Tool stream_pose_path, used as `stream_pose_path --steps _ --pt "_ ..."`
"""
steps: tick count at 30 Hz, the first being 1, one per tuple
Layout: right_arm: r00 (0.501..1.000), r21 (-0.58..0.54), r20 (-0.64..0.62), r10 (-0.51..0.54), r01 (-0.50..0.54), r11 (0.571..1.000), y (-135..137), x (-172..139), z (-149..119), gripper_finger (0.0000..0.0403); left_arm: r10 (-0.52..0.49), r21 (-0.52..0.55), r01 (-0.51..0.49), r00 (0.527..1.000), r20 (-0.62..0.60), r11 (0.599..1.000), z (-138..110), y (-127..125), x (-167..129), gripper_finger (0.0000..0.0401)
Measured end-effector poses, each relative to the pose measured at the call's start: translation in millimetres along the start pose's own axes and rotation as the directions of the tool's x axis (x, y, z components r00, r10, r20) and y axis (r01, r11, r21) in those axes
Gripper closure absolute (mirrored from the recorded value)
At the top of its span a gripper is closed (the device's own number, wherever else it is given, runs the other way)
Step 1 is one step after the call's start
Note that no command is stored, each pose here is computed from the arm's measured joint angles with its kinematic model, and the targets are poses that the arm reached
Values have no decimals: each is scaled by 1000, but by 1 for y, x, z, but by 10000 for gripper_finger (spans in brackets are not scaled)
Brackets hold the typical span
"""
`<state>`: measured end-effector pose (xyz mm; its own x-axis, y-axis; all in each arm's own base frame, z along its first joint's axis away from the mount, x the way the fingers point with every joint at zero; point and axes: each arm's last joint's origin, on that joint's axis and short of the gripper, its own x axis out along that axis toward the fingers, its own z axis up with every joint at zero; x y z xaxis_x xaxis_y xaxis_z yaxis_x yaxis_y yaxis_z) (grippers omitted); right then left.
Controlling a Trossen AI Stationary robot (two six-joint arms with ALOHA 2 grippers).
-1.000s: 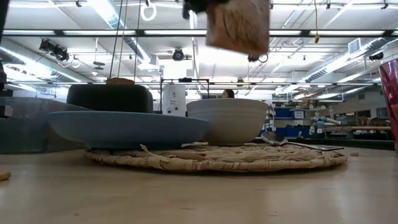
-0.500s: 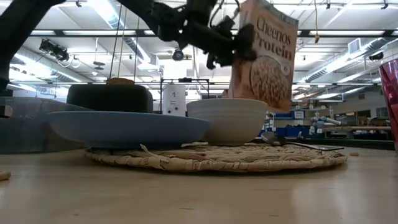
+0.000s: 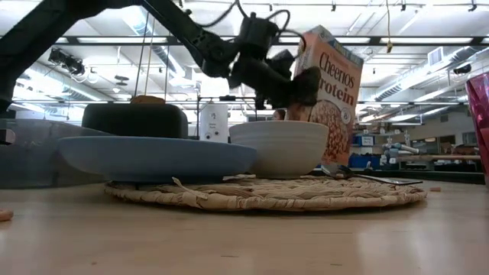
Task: Arrange a breakfast setting
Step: Pour the cereal from the yellow cereal box into the white bowl
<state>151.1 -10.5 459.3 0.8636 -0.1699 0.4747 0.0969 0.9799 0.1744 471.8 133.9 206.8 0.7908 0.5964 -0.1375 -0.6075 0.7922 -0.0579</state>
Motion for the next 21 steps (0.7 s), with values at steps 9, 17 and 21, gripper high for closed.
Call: stream_pose_path --steps 9,17,21 --pt "999 17 -35 -11 11 1000 0 7 -9 12 2 -65 -3 1000 -17 998 -23 -2 8 206" --pt "989 20 -148 -27 30 999 -2 8 -22 11 -19 -20 19 999 -39 1000 -24 4 11 159" --pt "981 33 -189 -34 41 999 -3 6 -24 12 -23 -17 22 999 -49 1000 -25 4 11 131"
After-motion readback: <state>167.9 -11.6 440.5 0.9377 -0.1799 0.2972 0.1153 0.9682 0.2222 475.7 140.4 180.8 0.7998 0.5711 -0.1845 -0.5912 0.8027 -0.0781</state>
